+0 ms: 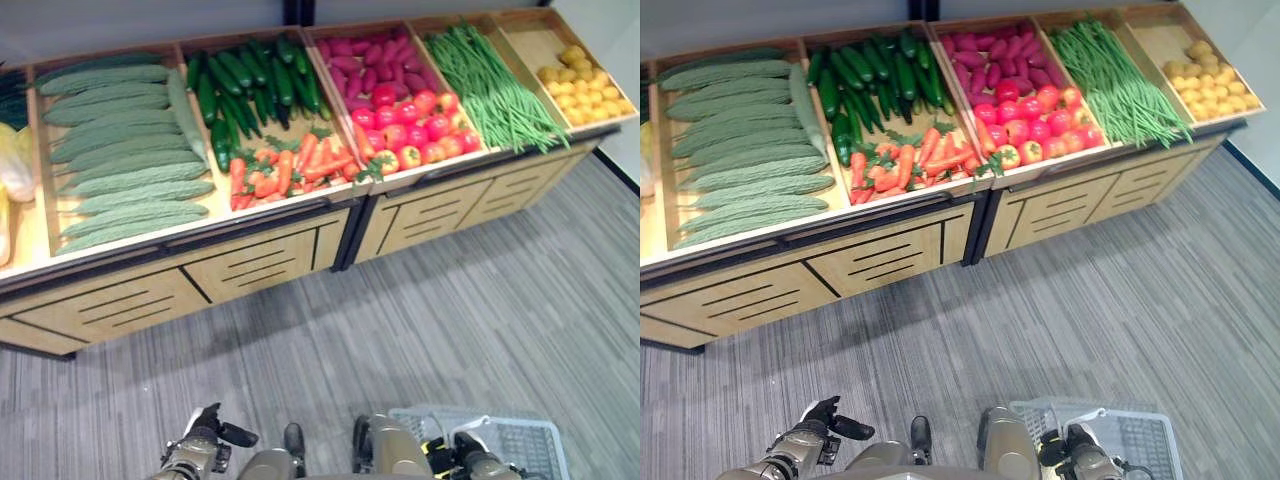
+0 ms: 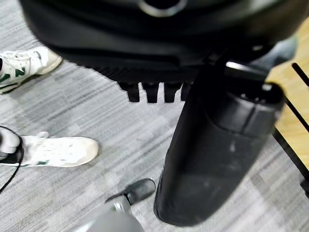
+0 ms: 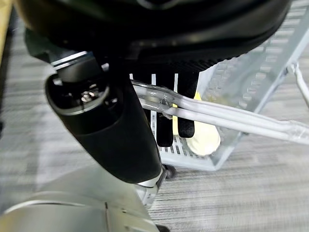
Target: Get the vegetables into the basket
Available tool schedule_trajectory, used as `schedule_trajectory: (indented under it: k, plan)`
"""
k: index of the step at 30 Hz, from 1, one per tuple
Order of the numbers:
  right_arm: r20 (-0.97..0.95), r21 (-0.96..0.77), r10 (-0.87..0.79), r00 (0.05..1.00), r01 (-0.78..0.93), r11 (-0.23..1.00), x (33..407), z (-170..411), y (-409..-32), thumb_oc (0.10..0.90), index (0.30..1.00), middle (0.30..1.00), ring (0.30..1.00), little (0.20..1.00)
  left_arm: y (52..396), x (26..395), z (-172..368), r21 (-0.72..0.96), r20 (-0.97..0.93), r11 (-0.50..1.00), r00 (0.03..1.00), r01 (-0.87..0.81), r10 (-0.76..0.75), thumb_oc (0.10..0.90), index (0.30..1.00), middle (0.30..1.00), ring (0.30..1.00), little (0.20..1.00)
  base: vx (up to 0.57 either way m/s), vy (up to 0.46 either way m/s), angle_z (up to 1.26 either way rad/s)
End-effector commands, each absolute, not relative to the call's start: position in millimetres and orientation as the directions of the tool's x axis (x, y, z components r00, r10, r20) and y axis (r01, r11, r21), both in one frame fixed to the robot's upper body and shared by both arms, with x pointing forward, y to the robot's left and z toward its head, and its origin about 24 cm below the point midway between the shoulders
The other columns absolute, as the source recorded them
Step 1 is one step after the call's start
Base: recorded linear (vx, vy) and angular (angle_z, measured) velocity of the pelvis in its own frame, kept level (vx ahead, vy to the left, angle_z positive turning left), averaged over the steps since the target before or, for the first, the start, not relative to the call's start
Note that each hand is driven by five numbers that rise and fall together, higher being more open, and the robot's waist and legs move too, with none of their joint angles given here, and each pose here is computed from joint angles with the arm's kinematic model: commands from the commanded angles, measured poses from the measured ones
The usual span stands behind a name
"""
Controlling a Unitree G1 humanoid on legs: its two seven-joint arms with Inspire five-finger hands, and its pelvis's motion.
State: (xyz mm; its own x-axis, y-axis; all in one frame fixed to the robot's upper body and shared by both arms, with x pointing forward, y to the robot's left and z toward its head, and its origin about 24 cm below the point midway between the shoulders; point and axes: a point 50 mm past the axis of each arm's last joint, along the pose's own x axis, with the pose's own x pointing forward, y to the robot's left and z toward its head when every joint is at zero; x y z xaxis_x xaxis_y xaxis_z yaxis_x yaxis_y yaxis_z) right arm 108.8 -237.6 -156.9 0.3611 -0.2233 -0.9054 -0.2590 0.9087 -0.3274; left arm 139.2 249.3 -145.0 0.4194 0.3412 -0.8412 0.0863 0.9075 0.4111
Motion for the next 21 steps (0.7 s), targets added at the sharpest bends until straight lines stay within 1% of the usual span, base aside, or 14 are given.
schedule_trajectory:
  k: [1,6,12,21]
  plan:
    - [-0.895,-0.349,-0.223,0.387,-0.293,0.89,117.1,-154.4,-238.2,0.4,0.3,0.3,0.3,0.3,251.3,145.9,-141.7,0.443,-0.817,0.893,0.447,0.084,0.363,0.9,1.0,1.0,1.0,1.0,-0.01,-0.104,0.53]
    - [-0.894,-0.351,-0.213,0.393,-0.324,0.878,120.1,-154.3,-235.0,0.4,0.3,0.3,0.3,0.3,248.2,149.1,-141.4,0.44,-0.815,0.894,0.453,0.079,0.361,0.9,1.0,1.0,1.0,1.0,0.01,-0.168,0.53]
    - [-0.894,-0.369,-0.234,0.383,-0.329,0.87,120.3,-152.9,-242.0,0.4,0.3,0.3,0.3,0.3,240.1,139.2,-147.8,0.403,-0.846,0.911,0.415,0.087,0.334,0.9,1.0,1.0,1.0,1.0,0.02,-0.219,0.27]
    - [-0.895,-0.371,-0.241,0.375,-0.327,0.869,117.8,-153.5,-243.3,0.4,0.3,0.3,0.3,0.3,234.2,133.5,-151.3,0.39,-0.86,0.914,0.4,0.111,0.318,0.9,1.0,1.0,1.0,1.0,0.03,-0.069,0.15]
